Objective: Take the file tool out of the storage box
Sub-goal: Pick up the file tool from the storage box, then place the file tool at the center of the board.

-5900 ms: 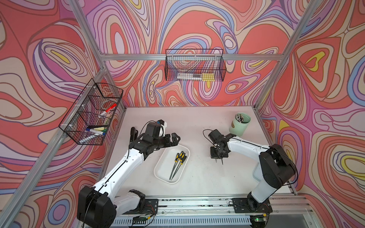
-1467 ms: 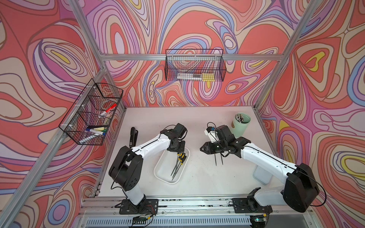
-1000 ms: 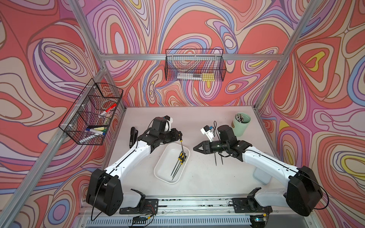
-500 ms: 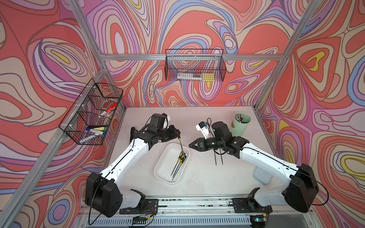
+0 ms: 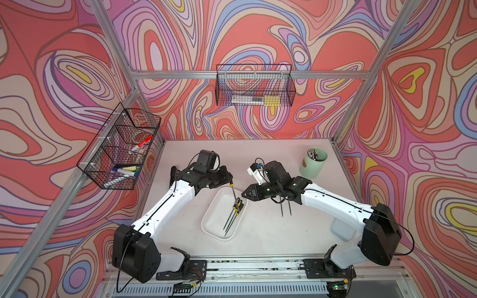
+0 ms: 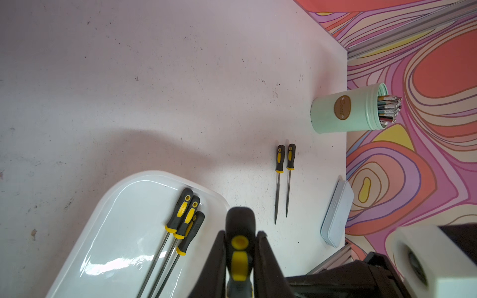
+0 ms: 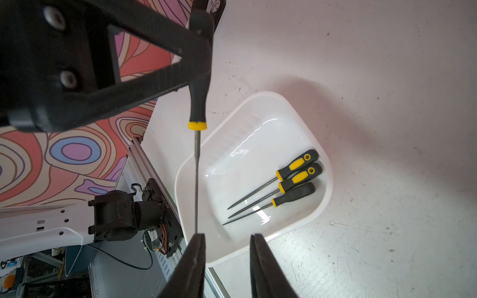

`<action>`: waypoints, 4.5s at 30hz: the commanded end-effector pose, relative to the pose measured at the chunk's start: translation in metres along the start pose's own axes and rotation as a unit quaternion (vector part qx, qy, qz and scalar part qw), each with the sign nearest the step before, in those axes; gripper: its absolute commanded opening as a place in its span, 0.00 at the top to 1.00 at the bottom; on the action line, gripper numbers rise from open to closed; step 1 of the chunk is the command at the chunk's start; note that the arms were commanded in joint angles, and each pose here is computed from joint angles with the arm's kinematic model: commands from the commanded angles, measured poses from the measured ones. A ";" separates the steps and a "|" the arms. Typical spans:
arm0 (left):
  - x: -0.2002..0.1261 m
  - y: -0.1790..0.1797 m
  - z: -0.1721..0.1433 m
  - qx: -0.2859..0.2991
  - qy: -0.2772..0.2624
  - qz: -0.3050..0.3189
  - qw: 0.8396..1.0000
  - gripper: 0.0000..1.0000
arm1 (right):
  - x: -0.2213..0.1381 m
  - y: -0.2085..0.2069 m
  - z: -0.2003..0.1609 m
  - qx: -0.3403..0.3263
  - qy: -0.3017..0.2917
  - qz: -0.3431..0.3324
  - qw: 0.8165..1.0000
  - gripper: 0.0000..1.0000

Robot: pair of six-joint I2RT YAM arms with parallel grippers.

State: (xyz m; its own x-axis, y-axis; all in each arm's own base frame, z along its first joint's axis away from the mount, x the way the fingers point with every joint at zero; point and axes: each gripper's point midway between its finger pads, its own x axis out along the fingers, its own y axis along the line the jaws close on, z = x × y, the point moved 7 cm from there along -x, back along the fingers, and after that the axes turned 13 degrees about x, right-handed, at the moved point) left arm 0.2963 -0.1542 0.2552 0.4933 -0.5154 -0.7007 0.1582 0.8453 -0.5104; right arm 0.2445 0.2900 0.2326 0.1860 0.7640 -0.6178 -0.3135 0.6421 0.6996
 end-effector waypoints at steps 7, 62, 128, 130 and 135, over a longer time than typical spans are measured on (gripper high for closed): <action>-0.002 -0.001 0.007 0.003 -0.009 0.010 1.000 0.90 | 0.021 0.013 -0.005 -0.017 0.021 0.012 1.000 0.69; 0.005 0.000 0.006 0.001 -0.009 -0.003 1.000 0.92 | 0.046 0.017 -0.017 -0.018 0.057 0.039 0.997 0.91; 0.016 0.028 -0.032 0.069 0.071 0.050 0.994 0.08 | 0.021 -0.170 -0.039 0.151 0.024 -0.438 0.886 1.00; 0.018 0.029 -0.033 0.069 0.074 0.051 0.994 0.07 | 0.022 -0.173 -0.040 0.152 0.027 -0.442 0.884 1.00; 0.022 0.029 -0.034 0.069 0.078 0.051 0.993 0.08 | 0.024 -0.176 -0.044 0.154 0.034 -0.445 0.881 1.00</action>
State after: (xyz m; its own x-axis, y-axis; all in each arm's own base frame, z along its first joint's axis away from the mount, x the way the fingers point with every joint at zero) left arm 0.2839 -0.1449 0.2148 0.3984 -0.4339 -0.8081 0.2384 0.8997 -0.3656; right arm 0.2658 0.1965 0.0863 0.1877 -0.0336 -0.9817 0.1852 0.9827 0.0018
